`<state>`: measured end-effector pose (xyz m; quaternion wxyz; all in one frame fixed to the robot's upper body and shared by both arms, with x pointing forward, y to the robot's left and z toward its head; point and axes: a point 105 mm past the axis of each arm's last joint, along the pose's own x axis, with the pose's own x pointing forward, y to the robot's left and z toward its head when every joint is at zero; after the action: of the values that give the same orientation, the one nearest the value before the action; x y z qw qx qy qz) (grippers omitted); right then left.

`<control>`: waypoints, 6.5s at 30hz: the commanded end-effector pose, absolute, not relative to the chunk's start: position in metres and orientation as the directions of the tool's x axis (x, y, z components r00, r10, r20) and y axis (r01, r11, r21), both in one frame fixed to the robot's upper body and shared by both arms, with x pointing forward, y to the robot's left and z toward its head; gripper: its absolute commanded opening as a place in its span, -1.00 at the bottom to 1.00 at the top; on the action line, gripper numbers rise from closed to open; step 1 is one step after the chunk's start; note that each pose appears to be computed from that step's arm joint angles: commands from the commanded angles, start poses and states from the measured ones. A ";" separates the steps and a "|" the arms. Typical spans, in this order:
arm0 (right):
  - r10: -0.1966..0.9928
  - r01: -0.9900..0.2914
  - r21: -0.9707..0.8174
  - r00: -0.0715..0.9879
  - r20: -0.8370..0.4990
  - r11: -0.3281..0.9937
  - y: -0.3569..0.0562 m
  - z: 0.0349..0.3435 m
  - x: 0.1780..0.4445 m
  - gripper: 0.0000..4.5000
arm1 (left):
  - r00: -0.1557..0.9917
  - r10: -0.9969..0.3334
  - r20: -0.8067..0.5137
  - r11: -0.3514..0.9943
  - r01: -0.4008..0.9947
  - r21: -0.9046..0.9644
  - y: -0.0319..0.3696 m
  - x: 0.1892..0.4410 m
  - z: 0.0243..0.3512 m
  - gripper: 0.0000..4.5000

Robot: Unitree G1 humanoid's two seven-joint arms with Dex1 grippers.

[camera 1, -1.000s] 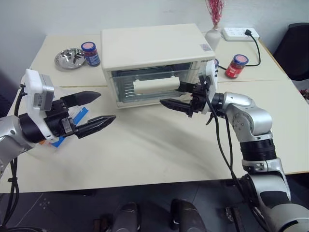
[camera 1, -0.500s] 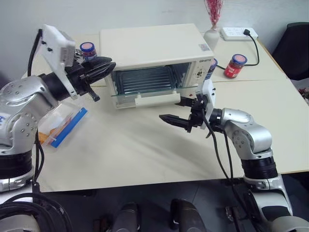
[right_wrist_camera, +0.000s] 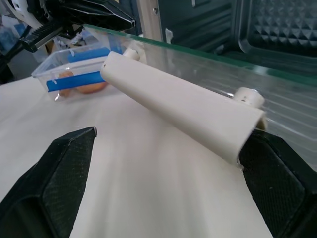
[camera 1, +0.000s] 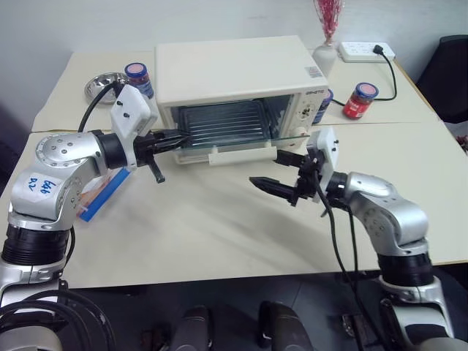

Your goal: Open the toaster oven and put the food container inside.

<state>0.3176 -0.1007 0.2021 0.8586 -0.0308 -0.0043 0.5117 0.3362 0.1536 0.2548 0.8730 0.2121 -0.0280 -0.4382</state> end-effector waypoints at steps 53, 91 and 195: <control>0.995 -0.990 -0.108 0.091 -0.029 0.087 -0.109 0.290 0.274 1.00 | 0.864 0.487 -0.128 0.818 -0.502 -0.281 0.340 0.218 0.207 0.08; 0.968 -0.952 -0.177 0.246 0.042 0.249 -0.106 0.303 0.268 1.00 | 0.741 0.541 -0.397 0.695 -0.660 -0.285 0.377 0.243 0.172 -0.99; 0.838 -0.845 -0.081 0.534 -0.107 0.528 -0.095 0.185 0.321 -0.34 | 0.413 -0.868 -0.277 0.398 0.911 0.109 0.139 0.322 0.197 -1.00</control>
<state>0.3169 -0.1005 0.1727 0.8723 -0.0530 0.0603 0.4823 0.3145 0.1385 0.1919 0.8181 0.1039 0.1049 -0.5558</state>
